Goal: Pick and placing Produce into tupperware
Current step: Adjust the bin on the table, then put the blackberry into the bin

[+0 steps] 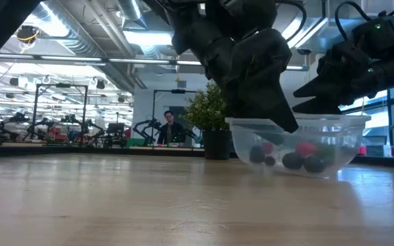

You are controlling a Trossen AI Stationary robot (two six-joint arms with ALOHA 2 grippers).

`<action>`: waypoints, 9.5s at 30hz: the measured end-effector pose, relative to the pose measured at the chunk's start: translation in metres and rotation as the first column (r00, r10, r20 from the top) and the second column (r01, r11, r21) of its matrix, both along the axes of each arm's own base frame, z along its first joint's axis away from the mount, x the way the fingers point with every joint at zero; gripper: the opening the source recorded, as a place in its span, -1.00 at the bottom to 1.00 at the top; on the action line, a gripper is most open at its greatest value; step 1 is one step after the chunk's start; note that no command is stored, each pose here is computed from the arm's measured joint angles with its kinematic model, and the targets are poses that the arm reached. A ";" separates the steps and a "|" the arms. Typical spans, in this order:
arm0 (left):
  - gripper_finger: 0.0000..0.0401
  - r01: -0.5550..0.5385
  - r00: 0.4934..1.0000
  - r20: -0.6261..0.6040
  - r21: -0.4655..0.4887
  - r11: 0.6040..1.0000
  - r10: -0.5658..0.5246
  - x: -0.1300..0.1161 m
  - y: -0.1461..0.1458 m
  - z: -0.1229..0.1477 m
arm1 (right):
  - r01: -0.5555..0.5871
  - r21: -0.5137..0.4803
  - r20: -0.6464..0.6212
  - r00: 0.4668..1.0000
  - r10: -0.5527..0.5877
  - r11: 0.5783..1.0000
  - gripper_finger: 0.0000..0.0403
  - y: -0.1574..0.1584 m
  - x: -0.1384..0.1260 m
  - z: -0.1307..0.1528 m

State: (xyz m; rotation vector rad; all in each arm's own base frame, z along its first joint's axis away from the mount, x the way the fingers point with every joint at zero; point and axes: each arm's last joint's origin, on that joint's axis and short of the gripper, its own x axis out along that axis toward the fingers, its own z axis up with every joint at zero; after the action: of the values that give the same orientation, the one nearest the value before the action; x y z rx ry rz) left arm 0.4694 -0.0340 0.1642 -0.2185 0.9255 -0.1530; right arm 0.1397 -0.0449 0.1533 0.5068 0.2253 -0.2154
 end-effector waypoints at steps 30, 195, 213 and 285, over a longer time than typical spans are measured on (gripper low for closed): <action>0.25 0.003 1.000 -0.017 -0.101 0.995 -0.005 0.000 0.010 0.000 | -0.272 -0.100 -0.218 0.945 0.245 0.957 0.12 0.023 -0.002 -0.017; 0.03 -0.223 0.275 -0.937 0.156 0.962 0.215 -0.278 0.057 -0.002 | 0.055 -0.268 0.054 0.998 -0.042 0.962 0.12 0.030 0.009 0.010; 0.03 -0.123 0.124 -0.985 0.101 0.987 0.116 -0.265 0.038 -0.043 | 0.055 -0.267 0.054 0.998 -0.042 0.962 0.12 0.030 0.009 0.010; -0.54 -0.055 0.265 -0.958 0.100 0.993 0.111 -0.250 0.044 -0.051 | 0.058 -0.246 0.059 0.997 -0.045 0.968 0.12 0.030 0.009 0.010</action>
State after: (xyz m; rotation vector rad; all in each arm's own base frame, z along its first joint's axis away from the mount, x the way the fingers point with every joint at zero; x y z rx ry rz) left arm 0.2195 0.0103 0.1127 -0.3236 2.1968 0.1530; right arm 0.1489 -0.0149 0.1631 0.2701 0.1313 -0.2767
